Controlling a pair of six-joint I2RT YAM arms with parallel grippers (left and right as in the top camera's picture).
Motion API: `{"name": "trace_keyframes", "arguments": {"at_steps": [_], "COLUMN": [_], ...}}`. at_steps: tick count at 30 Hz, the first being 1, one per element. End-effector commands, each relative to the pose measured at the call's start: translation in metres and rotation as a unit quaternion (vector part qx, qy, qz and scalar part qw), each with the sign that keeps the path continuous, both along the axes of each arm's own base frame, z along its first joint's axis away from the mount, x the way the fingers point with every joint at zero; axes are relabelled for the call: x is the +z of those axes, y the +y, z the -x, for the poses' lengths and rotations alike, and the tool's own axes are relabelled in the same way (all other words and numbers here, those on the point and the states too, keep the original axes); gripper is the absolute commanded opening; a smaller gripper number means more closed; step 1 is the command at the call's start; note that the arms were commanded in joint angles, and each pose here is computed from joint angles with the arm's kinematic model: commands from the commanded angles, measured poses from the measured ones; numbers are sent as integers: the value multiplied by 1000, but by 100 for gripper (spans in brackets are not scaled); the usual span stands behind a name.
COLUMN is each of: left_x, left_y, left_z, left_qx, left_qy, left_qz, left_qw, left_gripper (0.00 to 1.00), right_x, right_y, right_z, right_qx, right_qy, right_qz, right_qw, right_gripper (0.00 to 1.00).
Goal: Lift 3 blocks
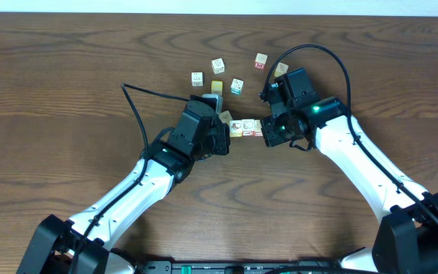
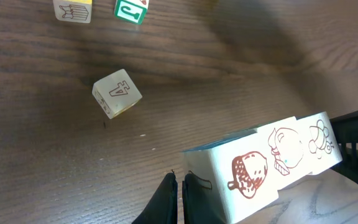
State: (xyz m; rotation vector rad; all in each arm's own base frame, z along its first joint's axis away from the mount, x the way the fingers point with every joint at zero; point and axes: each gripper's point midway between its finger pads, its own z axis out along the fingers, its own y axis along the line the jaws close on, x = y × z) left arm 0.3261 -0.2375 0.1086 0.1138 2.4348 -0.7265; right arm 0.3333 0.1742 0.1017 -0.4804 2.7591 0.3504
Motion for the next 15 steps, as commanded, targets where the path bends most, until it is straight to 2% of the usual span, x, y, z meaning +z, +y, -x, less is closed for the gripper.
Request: {"name": "trace_keyframes", "arguments": {"at_steps": [1,15], "left_x": [37,34], "left_y": [-19,-25], "left_z": [-3,3], "left_qx": [-30,-35], "left_qy": [-33,-34], "left_qz": [31,22], "left_qw": [999,999], "left_gripper": [7,7], "right_x": [19,19], "right_y": [30,30], "right_z": [9,9], "right_qx": [48,30], "right_qy": [-6,0], "right_qz": [-48,-53], "right_qw": [998,998], "right_gripper": [1,1]}}
